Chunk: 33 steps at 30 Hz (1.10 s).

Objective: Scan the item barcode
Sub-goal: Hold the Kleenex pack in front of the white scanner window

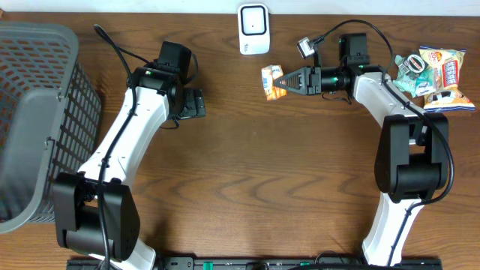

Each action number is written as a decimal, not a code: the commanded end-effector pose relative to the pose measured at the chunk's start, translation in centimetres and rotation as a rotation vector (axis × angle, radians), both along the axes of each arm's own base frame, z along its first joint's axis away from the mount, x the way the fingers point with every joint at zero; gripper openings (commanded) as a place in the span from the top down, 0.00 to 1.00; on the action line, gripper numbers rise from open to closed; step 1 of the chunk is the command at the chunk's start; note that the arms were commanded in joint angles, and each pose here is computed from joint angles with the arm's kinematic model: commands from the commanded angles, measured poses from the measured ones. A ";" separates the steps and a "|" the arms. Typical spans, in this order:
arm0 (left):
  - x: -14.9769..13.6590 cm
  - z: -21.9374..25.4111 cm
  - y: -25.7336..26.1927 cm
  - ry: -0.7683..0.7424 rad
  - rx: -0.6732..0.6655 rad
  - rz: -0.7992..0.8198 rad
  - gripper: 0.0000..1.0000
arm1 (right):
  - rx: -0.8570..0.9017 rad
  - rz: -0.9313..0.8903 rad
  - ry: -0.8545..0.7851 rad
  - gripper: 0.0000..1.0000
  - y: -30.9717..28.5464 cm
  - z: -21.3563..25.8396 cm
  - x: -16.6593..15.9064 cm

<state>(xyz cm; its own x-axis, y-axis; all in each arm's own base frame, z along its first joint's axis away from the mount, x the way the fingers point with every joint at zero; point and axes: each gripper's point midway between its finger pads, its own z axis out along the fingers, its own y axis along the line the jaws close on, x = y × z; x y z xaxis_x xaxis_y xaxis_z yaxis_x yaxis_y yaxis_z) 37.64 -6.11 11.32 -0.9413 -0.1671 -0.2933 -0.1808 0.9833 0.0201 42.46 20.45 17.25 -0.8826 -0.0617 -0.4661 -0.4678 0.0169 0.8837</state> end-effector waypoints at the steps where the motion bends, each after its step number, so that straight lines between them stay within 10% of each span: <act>1: 0.2 0.1 0.2 -0.004 0.012 0.003 0.02 | 0.035 0.028 0.024 0.99 0.2 1.9 -0.1; 12: 0.2 0.1 0.2 -0.004 0.012 0.002 0.01 | -0.037 -0.030 0.035 0.99 0.5 0.8 1.0; 22: 0.2 0.1 0.2 -0.003 0.012 0.002 0.03 | -0.714 -0.427 0.017 0.99 1.0 -8.9 5.7; 33: 0.2 0.1 0.2 -0.004 0.012 0.003 0.03 | -1.250 -0.661 -0.751 0.99 -2.2 1.2 14.6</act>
